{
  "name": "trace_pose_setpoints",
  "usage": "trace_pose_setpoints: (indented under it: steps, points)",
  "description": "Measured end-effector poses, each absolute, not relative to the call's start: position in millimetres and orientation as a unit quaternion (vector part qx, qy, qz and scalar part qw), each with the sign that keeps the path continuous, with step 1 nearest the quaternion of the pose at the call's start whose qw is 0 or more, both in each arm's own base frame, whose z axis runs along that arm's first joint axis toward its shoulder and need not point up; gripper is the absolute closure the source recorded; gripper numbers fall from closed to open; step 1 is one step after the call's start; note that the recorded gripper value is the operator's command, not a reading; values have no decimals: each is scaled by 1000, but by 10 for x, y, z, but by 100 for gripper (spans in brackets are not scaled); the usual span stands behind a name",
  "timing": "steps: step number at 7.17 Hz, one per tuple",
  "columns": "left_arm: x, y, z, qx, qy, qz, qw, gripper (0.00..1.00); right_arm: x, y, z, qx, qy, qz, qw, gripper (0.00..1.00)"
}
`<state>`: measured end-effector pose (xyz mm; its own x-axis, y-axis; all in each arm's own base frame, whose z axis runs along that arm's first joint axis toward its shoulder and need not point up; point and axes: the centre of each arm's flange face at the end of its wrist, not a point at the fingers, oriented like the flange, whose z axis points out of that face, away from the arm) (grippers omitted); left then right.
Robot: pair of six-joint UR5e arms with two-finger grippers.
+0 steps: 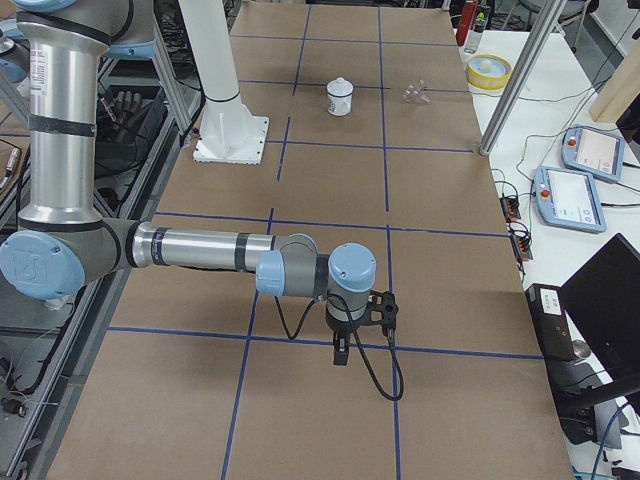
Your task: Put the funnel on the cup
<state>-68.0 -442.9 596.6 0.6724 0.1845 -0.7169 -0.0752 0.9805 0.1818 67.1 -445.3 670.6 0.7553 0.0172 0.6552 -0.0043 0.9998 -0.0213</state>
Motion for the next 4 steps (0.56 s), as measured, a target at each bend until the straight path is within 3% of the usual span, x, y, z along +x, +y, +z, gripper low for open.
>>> trace_pose_setpoints:
  steps: [4]
  points:
    - [-684,-4489,5764,87,395,79,911,0,672,-4454,6701,-9,-350,6,937,0]
